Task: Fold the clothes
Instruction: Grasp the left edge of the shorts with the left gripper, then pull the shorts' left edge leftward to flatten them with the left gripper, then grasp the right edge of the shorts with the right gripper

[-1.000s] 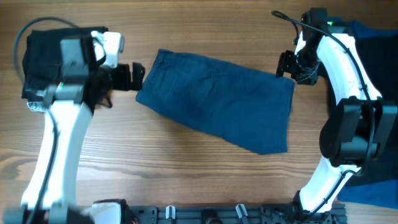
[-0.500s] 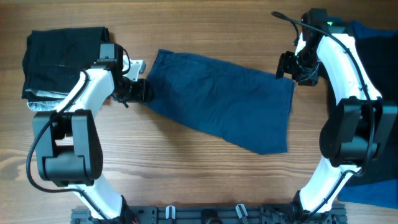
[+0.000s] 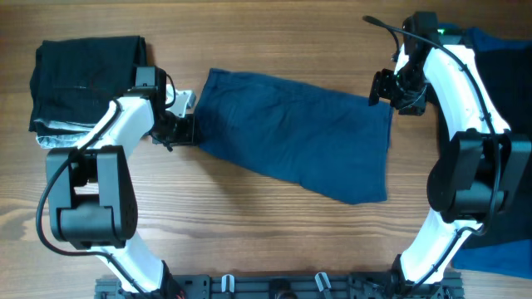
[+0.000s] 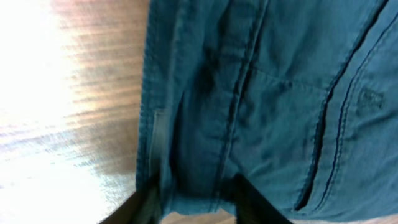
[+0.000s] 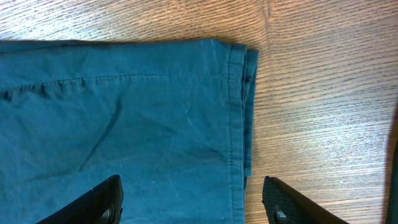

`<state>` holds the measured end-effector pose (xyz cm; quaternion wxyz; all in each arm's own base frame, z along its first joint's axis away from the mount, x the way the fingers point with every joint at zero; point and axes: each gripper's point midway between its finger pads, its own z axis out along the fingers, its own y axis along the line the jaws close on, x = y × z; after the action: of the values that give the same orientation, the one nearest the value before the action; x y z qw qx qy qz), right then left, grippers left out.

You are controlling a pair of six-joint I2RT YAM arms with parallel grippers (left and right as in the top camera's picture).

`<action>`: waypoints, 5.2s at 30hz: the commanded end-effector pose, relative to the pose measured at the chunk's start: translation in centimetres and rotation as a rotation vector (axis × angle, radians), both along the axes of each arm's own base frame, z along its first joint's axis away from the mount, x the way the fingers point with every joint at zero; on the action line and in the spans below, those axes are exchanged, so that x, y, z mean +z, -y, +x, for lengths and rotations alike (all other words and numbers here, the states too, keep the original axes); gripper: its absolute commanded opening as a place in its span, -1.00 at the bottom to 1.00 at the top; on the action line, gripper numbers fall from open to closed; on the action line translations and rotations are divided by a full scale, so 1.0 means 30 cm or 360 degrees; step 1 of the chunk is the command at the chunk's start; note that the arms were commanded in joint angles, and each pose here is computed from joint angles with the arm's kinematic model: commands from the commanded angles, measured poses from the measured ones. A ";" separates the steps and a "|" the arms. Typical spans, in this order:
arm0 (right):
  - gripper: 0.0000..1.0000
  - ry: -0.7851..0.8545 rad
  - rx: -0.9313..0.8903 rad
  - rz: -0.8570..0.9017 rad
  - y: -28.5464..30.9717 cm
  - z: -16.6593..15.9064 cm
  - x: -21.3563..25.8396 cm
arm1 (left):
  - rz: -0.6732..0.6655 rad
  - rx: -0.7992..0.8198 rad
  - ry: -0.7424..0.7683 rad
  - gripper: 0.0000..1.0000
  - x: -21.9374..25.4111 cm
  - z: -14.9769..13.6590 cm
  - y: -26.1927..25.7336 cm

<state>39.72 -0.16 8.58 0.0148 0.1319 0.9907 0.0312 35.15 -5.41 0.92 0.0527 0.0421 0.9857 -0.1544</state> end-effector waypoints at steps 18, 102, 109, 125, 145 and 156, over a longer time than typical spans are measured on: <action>0.64 0.0034 0.0095 -0.0032 0.014 0.003 0.027 | 0.0005 0.0373 -0.0551 0.00 -0.012 -0.215 0.010; -0.17 0.0392 0.1033 -0.0023 -0.033 0.201 -0.084 | -0.0081 -0.0132 0.0250 -0.60 0.130 0.275 0.150; -0.07 0.0405 0.1415 -0.0044 -0.003 0.234 -0.201 | -0.0081 -0.0132 0.0249 -0.51 0.130 0.275 0.150; 0.08 0.0535 0.1413 0.0083 -0.048 0.298 -0.296 | -0.0080 -0.0132 0.0250 -0.43 0.130 0.275 0.150; -0.92 0.0543 0.1197 0.0101 -0.047 0.308 -0.246 | -0.0081 -0.0132 0.0250 -0.56 0.130 0.275 0.151; -0.91 0.0488 0.1072 0.0210 -0.092 0.201 -0.057 | -0.0082 -0.0133 0.0268 -0.72 0.145 0.278 0.151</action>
<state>46.49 1.64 6.37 0.1520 -0.2104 0.9604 0.1010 43.11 -9.63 3.49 0.1095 0.0883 0.9754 -0.1699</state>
